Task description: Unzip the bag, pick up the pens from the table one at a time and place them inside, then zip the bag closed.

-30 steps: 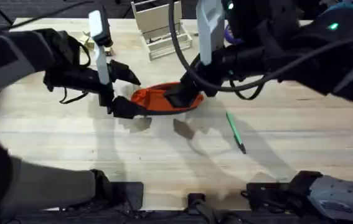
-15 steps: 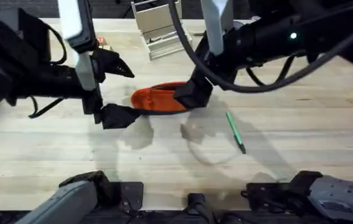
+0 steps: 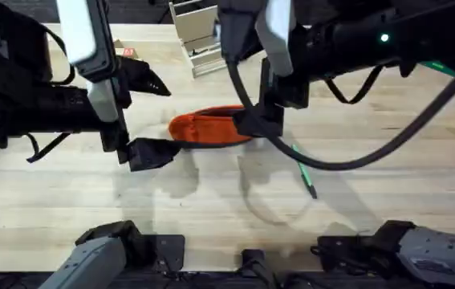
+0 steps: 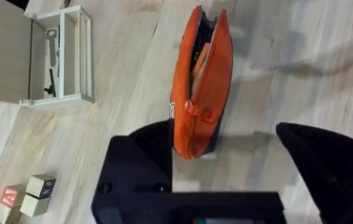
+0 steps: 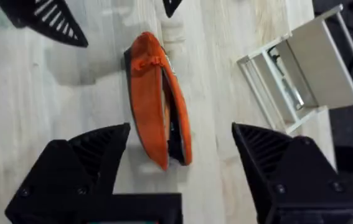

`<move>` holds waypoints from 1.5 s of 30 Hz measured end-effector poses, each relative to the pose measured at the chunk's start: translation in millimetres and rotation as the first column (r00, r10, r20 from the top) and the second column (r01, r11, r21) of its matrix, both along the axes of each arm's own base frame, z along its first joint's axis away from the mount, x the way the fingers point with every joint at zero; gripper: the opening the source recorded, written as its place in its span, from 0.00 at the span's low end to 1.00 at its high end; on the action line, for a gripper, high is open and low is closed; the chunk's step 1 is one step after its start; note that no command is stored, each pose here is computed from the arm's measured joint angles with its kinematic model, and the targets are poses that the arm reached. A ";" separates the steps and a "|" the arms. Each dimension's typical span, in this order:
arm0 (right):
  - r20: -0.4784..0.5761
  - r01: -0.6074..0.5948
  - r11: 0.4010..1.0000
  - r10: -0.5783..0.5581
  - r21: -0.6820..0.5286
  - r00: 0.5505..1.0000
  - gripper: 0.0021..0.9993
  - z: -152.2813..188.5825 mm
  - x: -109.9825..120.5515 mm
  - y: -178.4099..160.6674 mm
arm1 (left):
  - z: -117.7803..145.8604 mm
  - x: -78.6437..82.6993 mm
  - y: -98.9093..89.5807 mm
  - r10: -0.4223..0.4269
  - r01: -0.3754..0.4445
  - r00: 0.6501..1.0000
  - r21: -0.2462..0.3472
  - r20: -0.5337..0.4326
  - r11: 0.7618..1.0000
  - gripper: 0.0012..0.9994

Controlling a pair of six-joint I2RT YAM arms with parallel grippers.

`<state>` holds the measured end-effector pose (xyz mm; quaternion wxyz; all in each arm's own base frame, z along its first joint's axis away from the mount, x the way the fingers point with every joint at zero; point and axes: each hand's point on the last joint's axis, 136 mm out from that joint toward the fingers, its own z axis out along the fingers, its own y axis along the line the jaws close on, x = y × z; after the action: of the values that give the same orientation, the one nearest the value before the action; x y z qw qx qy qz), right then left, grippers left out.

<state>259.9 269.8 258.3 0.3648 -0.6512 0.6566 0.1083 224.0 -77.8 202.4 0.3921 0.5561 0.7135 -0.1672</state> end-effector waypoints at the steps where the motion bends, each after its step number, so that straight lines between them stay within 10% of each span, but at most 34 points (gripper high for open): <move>1: 0.009 -0.010 1.000 0.010 -0.005 1.000 1.00 0.1 0.0 0.0 | 0.0 0.0 0.0 0.000 0.000 1.000 0.000 0.000 1.000 0.99; 10: 0.059 -0.065 0.997 0.067 -0.032 0.996 0.97 0.5 0.4 0.3 | 0.0 0.1 0.0 0.000 0.000 1.000 0.000 0.000 1.000 0.99; 13: 0.072 -0.078 0.996 0.081 -0.038 0.994 0.55 0.7 0.6 0.5 | 0.0 0.1 0.0 0.000 0.000 1.000 0.000 0.000 1.000 0.99; 14: 0.074 -0.081 0.996 0.084 -0.040 0.994 0.14 0.8 0.6 0.5 | 0.0 0.0 0.0 0.000 0.000 1.000 0.000 0.000 1.000 0.99; 15: 0.074 -0.081 0.996 0.084 -0.039 0.994 0.06 0.9 0.5 0.6 | 0.0 0.1 0.0 0.000 0.000 1.000 0.000 0.000 1.000 0.99; 45: -0.124 -0.104 0.980 0.083 -0.170 0.989 0.03 -99.2 29.0 24.1 | 0.1 0.2 0.0 0.000 0.000 1.000 0.000 0.001 1.000 0.99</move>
<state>288.9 293.9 159.0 0.2613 -0.7037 0.6523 0.1046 224.1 -77.8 202.5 0.3923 0.5562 0.7133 -0.1669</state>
